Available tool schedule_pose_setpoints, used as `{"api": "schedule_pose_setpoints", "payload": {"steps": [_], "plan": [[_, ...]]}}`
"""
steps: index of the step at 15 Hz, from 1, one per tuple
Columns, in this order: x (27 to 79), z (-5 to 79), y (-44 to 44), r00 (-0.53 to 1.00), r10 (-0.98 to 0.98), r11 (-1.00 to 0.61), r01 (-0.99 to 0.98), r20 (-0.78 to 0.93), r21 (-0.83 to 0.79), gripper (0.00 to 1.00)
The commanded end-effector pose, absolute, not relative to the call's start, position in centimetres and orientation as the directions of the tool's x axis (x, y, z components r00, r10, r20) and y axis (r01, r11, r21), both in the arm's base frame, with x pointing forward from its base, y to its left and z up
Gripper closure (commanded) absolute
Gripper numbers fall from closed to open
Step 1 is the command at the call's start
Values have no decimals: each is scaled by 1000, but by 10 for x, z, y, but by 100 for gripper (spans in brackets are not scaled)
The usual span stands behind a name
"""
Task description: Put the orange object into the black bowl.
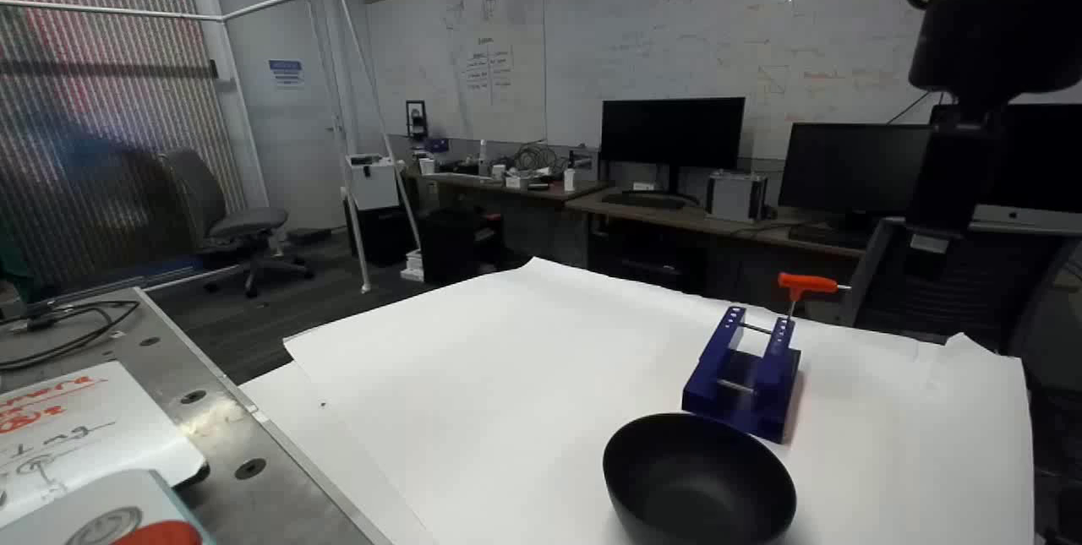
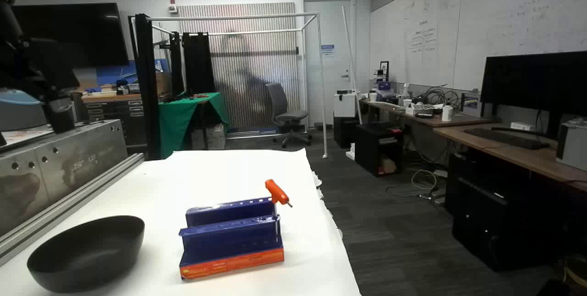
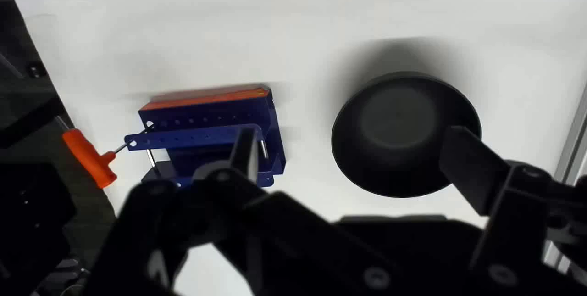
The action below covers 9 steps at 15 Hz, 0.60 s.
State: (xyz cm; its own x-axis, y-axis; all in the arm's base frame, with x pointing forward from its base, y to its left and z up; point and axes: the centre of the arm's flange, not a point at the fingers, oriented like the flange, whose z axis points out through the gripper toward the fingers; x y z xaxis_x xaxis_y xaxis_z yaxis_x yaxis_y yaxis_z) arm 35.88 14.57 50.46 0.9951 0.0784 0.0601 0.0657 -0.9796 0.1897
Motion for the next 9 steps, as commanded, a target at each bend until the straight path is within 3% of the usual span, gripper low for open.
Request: {"api": "schedule_pose_setpoints", "payload": {"steps": [1,9], "plan": [[359,507,146,995,79,-980,65,66,188,0],[359,516,148,993,81,-981,64,85,185,0]]}}
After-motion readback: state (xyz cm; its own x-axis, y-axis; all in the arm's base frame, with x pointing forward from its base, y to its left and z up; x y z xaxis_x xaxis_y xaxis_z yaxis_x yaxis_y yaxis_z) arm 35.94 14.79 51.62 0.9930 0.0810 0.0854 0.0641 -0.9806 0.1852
